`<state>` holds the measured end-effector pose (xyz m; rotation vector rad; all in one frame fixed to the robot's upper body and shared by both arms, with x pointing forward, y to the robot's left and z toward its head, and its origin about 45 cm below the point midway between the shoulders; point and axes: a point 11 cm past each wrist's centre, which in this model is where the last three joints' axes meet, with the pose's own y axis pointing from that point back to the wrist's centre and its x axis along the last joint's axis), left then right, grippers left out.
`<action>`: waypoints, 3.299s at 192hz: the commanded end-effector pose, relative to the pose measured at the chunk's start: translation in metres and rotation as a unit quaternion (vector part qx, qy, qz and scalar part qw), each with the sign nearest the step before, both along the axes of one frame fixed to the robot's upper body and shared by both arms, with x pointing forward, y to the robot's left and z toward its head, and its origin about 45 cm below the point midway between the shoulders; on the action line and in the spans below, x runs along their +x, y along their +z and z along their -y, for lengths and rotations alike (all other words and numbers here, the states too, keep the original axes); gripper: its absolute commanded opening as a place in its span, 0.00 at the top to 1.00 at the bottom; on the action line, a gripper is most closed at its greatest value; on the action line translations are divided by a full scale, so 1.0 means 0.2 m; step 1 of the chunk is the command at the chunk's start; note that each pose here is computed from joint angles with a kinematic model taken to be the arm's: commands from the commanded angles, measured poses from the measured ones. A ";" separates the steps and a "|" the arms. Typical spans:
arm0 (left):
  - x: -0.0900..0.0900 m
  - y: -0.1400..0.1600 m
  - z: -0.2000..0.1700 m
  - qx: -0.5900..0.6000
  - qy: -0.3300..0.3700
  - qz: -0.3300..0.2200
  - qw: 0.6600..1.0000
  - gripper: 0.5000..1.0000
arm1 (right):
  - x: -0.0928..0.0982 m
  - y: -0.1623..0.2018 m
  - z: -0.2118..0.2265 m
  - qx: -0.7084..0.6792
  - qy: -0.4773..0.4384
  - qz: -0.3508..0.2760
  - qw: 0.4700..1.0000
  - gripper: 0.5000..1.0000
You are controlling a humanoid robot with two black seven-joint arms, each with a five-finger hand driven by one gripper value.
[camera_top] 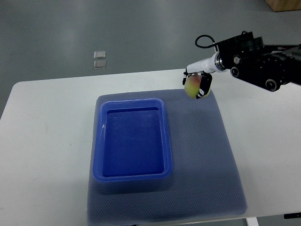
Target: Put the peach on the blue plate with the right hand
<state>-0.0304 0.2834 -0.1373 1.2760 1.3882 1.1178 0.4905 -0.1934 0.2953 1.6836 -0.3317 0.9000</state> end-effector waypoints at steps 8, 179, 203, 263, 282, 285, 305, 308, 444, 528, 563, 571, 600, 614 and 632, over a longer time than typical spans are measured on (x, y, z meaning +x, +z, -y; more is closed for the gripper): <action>0.00 0.00 0.01 -0.002 0.000 0.001 1.000 0.00 | -0.03 0.46 -0.04 0.012 0.032 0.023 0.999 1.00; 0.00 0.00 0.01 -0.004 -0.001 0.000 1.000 0.00 | -0.34 0.20 -1.03 0.104 0.181 -0.040 0.977 1.00; 0.00 0.00 0.01 -0.002 -0.001 0.000 1.000 0.00 | -0.33 0.03 -0.97 0.112 0.157 -0.070 0.979 1.00; 0.00 0.00 0.01 -0.004 -0.002 -0.001 1.000 0.00 | -0.39 -0.24 -0.90 0.131 0.130 -0.122 0.975 1.00; 0.00 0.00 0.01 -0.004 -0.002 -0.001 1.000 0.00 | -0.41 -0.28 -0.89 0.136 0.125 -0.127 0.975 1.00; 0.00 0.00 0.01 -0.004 -0.002 0.000 1.000 0.00 | -0.42 -0.30 -0.89 0.137 0.125 -0.130 0.974 0.99; 0.00 0.00 0.01 -0.004 -0.002 -0.001 1.000 0.00 | -0.43 -0.34 -0.87 0.137 0.123 -0.136 0.974 0.97; 0.00 0.00 0.01 -0.004 -0.002 -0.001 1.000 0.00 | -0.43 -0.35 -0.87 0.136 0.122 -0.137 0.973 0.96; 0.00 0.00 0.01 -0.003 -0.002 0.000 1.000 0.00 | -0.46 -0.41 -0.85 0.132 0.119 -0.152 0.972 0.14; 0.00 0.00 0.01 -0.003 -0.002 -0.001 1.000 0.00 | -0.36 0.11 -1.06 0.240 0.136 -0.105 0.955 0.14; 0.00 0.00 0.01 -0.004 -0.002 0.000 1.000 0.00 | -0.31 0.28 -1.05 0.355 0.103 -0.113 0.922 0.14; 0.00 0.00 0.01 -0.004 -0.002 0.000 1.000 0.00 | -0.26 0.27 -0.96 0.399 0.070 -0.120 0.907 0.14; 0.00 0.00 0.01 -0.004 -0.002 -0.001 1.000 0.00 | -0.09 0.30 -0.62 0.561 -0.048 -0.105 0.820 0.14; 0.00 0.00 0.02 -0.005 -0.002 -0.001 1.000 0.00 | -0.03 0.27 -0.45 0.652 -0.104 -0.081 0.747 0.14; 0.00 0.00 0.02 -0.005 -0.002 -0.001 1.000 0.00 | 0.01 0.20 -0.21 0.744 -0.173 -0.053 0.643 0.14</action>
